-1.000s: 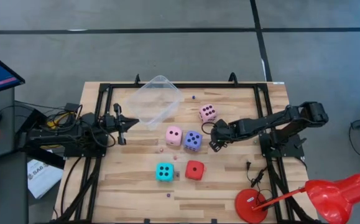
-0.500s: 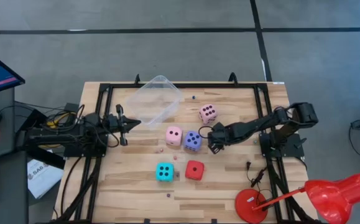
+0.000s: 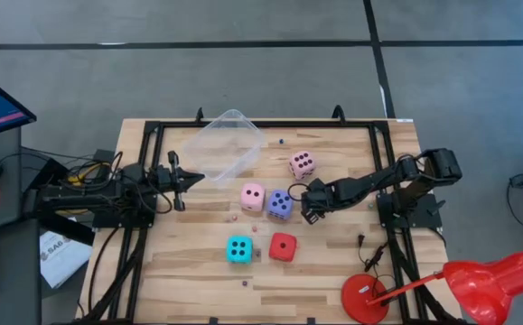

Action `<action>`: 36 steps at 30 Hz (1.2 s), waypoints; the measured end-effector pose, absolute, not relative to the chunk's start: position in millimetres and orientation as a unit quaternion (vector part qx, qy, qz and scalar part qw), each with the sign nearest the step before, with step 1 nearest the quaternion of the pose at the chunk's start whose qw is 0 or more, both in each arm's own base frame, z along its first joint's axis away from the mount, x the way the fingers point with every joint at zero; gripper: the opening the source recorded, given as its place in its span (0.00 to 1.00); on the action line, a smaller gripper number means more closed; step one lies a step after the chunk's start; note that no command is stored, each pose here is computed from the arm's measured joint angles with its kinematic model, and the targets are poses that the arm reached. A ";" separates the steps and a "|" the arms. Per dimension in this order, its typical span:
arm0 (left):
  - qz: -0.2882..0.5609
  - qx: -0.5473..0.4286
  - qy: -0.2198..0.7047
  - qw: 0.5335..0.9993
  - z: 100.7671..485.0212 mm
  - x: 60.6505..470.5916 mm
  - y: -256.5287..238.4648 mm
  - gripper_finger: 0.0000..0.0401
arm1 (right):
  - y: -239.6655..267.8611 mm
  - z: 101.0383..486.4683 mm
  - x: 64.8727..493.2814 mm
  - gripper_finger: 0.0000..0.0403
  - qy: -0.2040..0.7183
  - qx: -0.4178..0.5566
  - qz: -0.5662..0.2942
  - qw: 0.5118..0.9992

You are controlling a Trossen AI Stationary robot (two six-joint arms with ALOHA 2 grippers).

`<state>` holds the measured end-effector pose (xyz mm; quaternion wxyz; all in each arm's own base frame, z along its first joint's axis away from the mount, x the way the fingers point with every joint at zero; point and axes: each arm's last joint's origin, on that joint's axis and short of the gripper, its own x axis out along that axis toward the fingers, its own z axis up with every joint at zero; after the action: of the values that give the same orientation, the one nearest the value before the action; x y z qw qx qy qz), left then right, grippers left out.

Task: Pick & Place Dice
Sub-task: Put the small black dice into the transparent container

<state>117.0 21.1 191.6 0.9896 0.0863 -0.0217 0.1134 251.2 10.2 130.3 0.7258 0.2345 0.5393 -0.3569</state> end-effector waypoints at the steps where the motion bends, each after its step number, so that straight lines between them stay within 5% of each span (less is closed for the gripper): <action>1: 0.113 0.086 -0.022 0.990 191.5 117.0 21.1 0.01 | 10.1 130.4 251.0 0.18 0.540 0.234 -0.357 0.726; 15: 0.113 0.086 -0.021 0.990 191.3 117.0 21.1 0.01 | 11.1 137.1 256.3 0.15 0.549 0.249 -0.338 0.723; 36: 0.113 0.085 -0.021 0.990 191.0 117.0 21.1 0.01 | -1.3 251.8 327.2 0.15 0.439 0.134 -0.244 0.854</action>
<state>117.0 21.1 191.0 0.9897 0.0847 -0.0206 0.1132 327.2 -1.3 251.8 0.8544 0.1340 0.4386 -0.2444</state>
